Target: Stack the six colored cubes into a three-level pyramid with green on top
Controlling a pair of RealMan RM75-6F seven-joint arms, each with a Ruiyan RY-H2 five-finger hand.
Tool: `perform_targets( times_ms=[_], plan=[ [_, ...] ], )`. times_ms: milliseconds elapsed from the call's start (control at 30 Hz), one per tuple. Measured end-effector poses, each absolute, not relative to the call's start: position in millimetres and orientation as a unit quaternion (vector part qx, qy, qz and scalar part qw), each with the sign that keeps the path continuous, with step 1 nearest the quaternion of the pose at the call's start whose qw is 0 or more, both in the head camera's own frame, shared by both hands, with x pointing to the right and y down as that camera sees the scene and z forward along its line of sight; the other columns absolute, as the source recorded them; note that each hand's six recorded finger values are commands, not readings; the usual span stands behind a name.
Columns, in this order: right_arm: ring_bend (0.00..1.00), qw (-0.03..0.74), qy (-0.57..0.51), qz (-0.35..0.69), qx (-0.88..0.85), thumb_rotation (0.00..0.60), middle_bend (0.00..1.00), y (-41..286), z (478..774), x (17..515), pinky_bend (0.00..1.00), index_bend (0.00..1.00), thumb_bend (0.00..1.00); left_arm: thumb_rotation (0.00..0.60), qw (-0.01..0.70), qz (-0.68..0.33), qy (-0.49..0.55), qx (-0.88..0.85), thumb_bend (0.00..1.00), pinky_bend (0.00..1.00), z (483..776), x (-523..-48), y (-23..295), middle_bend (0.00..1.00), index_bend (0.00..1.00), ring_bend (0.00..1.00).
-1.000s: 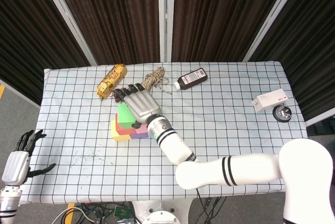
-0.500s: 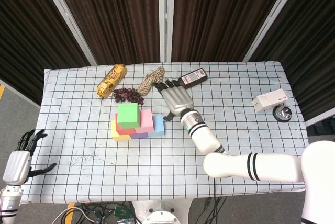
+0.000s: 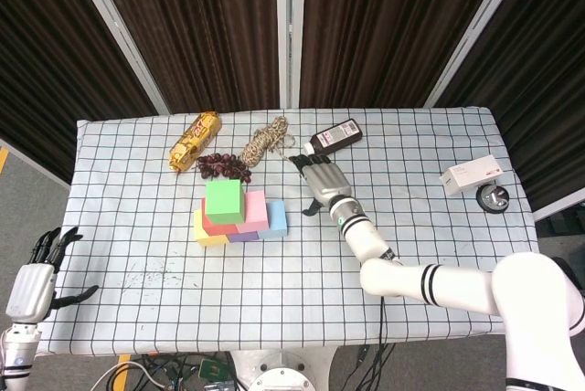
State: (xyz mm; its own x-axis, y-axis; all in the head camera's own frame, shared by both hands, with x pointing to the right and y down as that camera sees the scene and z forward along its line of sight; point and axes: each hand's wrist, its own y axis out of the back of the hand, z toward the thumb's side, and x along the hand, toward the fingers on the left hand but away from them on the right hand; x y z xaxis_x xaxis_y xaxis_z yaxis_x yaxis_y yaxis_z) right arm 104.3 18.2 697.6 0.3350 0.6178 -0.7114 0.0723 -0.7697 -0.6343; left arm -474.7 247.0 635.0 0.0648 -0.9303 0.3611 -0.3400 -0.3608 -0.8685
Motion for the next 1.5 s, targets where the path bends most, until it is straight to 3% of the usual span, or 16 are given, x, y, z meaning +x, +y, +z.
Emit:
perform_targets(
  times_ms=[700,1500],
  plan=[
    [0.00,0.249,-0.230,0.521,-0.784,0.600,0.01,36.1,739.2,88.9,0.00,0.00,0.07,0.600,0.298,-0.489,0.481,-0.664,0.00,0.05,636.5,-476.9,248.4,0.18,0.06,0.00],
    [0.00,0.245,-0.240,0.514,-0.786,0.600,0.01,42.1,752.0,79.0,0.00,0.00,0.09,0.600,0.295,-0.487,0.485,-0.663,0.00,0.05,636.5,-478.9,247.6,0.18,0.06,0.00]
  ],
)
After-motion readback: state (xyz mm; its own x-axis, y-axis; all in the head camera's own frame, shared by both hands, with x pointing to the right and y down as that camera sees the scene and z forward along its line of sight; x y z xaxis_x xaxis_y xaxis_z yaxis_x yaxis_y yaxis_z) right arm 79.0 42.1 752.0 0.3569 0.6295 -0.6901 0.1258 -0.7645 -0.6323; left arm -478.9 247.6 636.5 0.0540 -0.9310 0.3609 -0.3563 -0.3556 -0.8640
